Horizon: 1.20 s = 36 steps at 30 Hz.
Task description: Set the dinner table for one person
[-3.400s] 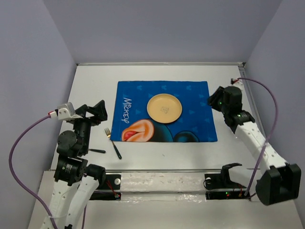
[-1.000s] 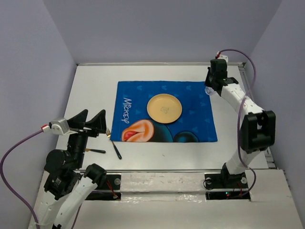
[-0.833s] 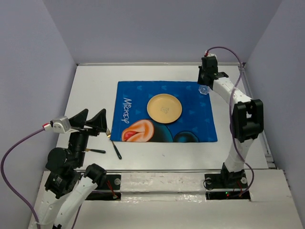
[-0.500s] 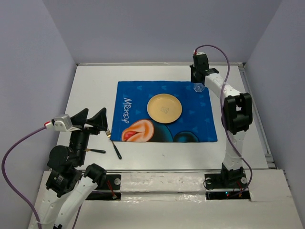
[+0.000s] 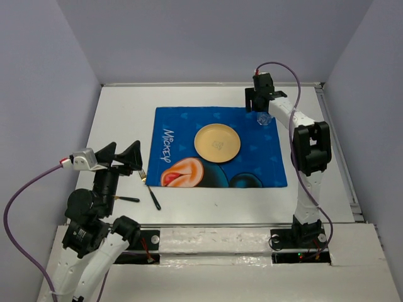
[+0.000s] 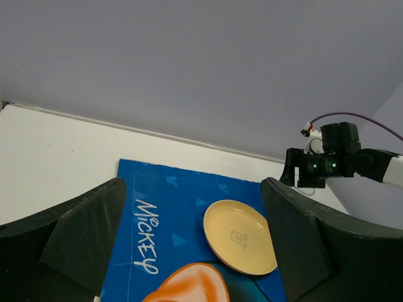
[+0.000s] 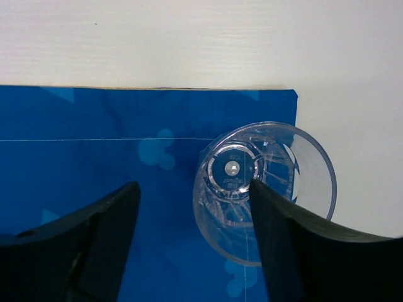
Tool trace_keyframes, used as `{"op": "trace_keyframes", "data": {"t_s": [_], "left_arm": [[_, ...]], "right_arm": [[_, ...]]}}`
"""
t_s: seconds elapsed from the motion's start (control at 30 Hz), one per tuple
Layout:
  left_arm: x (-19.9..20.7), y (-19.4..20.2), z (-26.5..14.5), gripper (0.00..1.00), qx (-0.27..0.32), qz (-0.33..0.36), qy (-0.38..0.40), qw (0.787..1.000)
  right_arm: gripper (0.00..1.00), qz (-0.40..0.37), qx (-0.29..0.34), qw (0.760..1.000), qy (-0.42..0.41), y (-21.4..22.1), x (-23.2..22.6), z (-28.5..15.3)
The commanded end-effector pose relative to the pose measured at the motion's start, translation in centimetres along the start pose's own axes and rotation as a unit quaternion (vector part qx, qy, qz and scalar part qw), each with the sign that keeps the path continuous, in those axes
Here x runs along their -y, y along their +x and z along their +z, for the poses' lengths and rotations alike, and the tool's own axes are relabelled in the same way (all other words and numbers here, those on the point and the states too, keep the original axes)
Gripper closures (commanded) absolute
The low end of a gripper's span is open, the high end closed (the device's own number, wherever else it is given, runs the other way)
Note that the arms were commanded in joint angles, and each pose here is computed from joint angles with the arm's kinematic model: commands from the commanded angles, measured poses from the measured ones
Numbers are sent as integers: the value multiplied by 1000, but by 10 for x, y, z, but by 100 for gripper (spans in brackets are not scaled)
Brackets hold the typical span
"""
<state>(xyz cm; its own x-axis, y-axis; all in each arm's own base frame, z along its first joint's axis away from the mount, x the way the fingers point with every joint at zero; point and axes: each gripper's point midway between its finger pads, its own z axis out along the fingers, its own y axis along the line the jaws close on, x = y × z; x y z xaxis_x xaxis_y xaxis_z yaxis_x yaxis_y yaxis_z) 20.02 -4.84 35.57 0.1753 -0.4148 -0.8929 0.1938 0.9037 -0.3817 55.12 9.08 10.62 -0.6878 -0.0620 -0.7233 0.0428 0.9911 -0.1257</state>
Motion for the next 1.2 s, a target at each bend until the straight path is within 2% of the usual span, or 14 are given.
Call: {"op": "trace_keyframes", "data": {"t_s": [0.0, 0.1, 0.13, 0.17, 0.2, 0.3, 0.37, 0.47, 0.57, 0.63, 0.73, 0.77, 0.87, 1.17], "left_arm": [[-4, -6, 6, 1, 17, 5, -16, 1000], [-12, -7, 8, 1, 21, 5, -38, 999], [-14, -8, 9, 1, 23, 4, -45, 999], [-19, -9, 9, 1, 26, 4, -57, 998], [-21, -9, 10, 1, 28, 1, -62, 998], [-40, -17, 8, 1, 48, 1, -115, 992], [-50, -18, 7, 1, 54, 3, -142, 988], [-60, -20, 6, 1, 61, 3, -165, 984], [-67, -20, 8, 1, 61, 5, -185, 981], [-73, -19, 9, 1, 61, 7, -200, 978], [-80, -19, 8, 1, 63, 10, -219, 974], [-83, -19, 8, 1, 64, 11, -225, 972], [-86, -19, 7, 1, 67, 13, -233, 970], [-88, -15, 14, 1, 60, 22, -235, 970]], "right_arm": [[21, 32, 72, 996, -33, -53, -17, -55], [19, 31, 99, 991, -83, -59, -56, -99], [19, 24, 135, 983, -119, -69, -87, -133], [19, 11, 129, 981, -142, -52, -107, -140], [19, 5, 148, 975, -165, -58, -126, -159], [21, -16, 138, 959, -248, -6, -203, -203], [28, -31, 142, 939, -311, 27, -257, -241], [37, -74, 117, 920, -366, 87, -314, -276], [43, -109, 112, 901, -404, 125, -355, -312], [50, -128, 101, 899, -407, 148, -373, -312], [52, -155, 72, 888, -428, 191, -404, -319], [56, -157, 72, 885, -432, 196, -413, -324], [57, -191, 50, 883, -426, 237, -433, -319], [57, -229, 25, 885, -404, 284, -458, -310]]}}
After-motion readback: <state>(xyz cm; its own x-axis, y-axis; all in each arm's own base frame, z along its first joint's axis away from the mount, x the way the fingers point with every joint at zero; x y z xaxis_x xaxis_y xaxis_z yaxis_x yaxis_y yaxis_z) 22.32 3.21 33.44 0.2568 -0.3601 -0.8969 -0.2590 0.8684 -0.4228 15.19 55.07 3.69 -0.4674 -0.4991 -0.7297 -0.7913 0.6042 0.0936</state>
